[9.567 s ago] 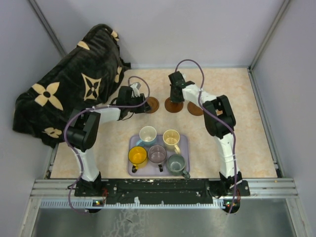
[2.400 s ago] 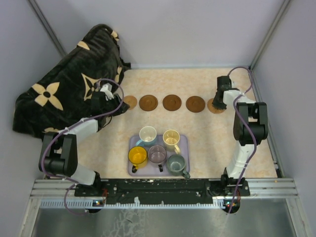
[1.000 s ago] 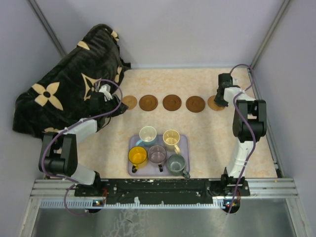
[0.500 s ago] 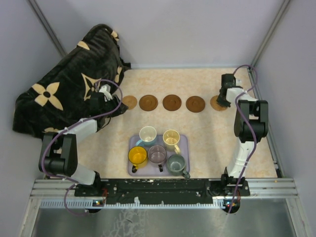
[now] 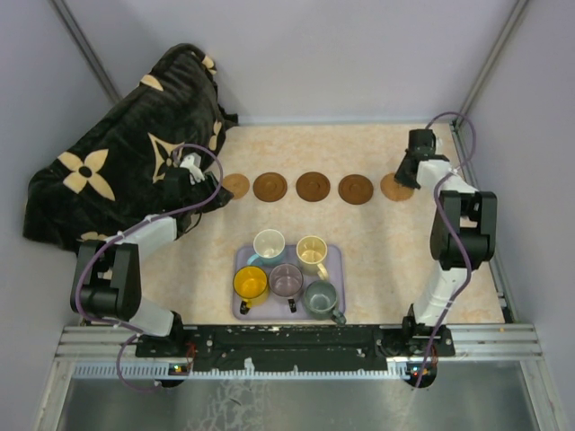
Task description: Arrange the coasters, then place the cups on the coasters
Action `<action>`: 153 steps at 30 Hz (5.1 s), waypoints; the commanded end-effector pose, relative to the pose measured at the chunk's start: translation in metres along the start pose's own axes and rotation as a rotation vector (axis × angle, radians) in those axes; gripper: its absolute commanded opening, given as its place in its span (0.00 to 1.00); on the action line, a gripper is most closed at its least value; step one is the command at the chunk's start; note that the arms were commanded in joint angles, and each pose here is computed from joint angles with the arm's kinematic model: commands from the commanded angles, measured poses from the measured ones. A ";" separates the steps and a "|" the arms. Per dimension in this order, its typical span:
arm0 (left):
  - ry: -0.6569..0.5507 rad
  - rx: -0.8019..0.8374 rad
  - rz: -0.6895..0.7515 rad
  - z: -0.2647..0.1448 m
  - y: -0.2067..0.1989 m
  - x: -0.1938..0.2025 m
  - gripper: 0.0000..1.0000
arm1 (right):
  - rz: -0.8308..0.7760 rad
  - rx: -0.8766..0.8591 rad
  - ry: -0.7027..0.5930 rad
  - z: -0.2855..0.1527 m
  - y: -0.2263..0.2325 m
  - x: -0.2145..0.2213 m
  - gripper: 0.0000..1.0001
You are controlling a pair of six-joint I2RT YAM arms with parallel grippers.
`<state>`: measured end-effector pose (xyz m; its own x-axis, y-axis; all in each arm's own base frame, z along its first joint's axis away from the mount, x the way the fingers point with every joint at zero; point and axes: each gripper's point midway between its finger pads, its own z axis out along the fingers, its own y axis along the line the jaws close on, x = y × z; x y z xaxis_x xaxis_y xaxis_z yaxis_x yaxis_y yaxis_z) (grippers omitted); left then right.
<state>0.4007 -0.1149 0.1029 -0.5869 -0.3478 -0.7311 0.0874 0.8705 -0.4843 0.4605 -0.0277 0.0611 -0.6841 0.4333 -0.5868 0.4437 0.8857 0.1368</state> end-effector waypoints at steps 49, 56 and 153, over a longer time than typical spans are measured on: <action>-0.169 -0.151 0.029 -0.155 -0.011 -0.001 1.00 | -0.088 -0.147 -0.402 -0.230 -0.006 0.035 0.99; -0.136 -0.113 -0.010 -0.170 -0.019 0.017 1.00 | -0.189 -0.265 -0.300 -0.251 0.017 0.088 0.98; -0.169 -0.051 0.029 -0.171 -0.048 0.050 1.00 | -0.409 -0.079 -0.569 -0.233 0.078 0.056 0.00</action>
<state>0.2229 -0.1139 0.1560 -0.4824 -0.3714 -0.7933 0.0424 0.8947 -0.4447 0.2825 0.1370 0.1705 -0.5500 -0.1621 -0.8192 0.0095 0.9797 -0.2002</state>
